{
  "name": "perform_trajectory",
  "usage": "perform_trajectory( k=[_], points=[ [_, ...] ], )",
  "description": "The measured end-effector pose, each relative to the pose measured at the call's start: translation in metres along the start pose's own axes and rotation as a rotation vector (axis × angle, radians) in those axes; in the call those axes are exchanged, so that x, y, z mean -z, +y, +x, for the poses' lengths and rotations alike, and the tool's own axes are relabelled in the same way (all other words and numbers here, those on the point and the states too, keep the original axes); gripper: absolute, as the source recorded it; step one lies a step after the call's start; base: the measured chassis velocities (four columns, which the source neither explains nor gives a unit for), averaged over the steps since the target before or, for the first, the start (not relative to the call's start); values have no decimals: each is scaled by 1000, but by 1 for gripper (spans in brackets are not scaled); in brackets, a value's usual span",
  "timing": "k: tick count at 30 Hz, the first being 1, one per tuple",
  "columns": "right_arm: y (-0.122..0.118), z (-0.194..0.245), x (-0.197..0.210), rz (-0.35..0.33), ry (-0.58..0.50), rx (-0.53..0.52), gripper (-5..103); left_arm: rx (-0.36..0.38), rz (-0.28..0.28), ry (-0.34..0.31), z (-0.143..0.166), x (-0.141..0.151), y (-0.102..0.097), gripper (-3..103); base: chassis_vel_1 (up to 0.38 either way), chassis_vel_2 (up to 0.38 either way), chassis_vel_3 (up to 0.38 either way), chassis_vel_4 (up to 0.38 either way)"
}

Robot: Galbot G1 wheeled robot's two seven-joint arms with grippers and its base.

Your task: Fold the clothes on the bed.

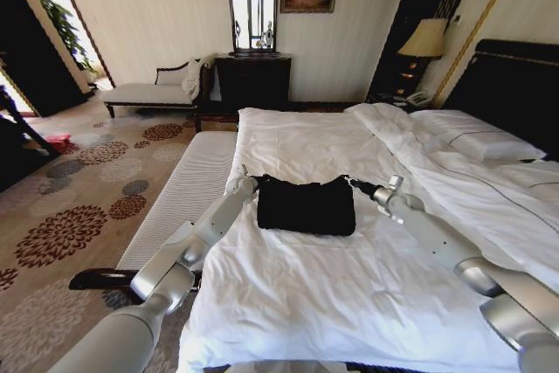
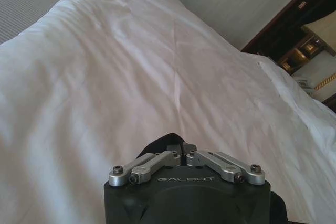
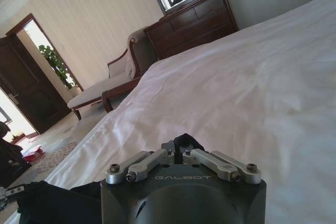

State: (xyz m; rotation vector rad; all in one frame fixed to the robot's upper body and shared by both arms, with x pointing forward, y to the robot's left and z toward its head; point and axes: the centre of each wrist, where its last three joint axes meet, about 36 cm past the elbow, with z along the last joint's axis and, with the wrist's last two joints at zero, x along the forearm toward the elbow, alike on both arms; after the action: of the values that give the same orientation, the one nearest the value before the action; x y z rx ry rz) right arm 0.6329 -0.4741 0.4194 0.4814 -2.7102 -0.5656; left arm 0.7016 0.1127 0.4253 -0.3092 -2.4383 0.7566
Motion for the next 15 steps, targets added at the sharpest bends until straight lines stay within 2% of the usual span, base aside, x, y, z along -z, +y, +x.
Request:
perform_trajectory(
  k=[1,2,3,4,6,7,8,9,10,11,12,13,14,15],
  points=[
    [0,-1,-1,0,2,-6,-2,5,4,-1,-2,-2,0,0,0,0,0,0],
    [-1,-2,-2,3,6,-12,2,13,5,-4,-4,-5,1,-3,0,0,0,0],
    [-1,-2,-3,7,9,-14,7,20,0,-6,-5,-6,1,2,0,0,0,0],
    [-1,-2,-3,7,9,-14,7,20,0,-6,-5,-6,1,2,0,0,0,0],
    [-3,1,-2,11,14,-16,18,33,-8,-13,-6,-7,0,13,0,0,0,0],
    [-3,3,-1,13,14,-15,23,34,-11,-16,-5,-6,-1,13,0,0,0,0],
    [-3,3,-1,13,14,-15,23,34,-11,-16,-5,-6,-1,13,0,0,0,0],
    [-4,5,0,14,15,-11,23,32,-16,-20,-3,-5,-2,18,0,0,0,0],
    [-5,10,2,18,22,0,34,32,-29,-26,2,-2,-2,24,0,0,0,0],
    [-6,14,3,21,27,8,40,36,-37,-27,4,-1,-1,29,0,0,0,0],
    [-8,17,4,24,30,12,40,42,-44,-27,7,0,0,34,0,0,0,0],
    [-8,17,4,24,30,12,40,42,-44,-27,7,0,0,34,0,0,0,0],
    [-8,17,5,25,31,12,44,44,-45,-28,7,0,1,34,0,0,0,0],
    [-11,18,8,27,27,7,50,52,-53,-30,9,0,2,45,0,0,0,0]
  ],
)
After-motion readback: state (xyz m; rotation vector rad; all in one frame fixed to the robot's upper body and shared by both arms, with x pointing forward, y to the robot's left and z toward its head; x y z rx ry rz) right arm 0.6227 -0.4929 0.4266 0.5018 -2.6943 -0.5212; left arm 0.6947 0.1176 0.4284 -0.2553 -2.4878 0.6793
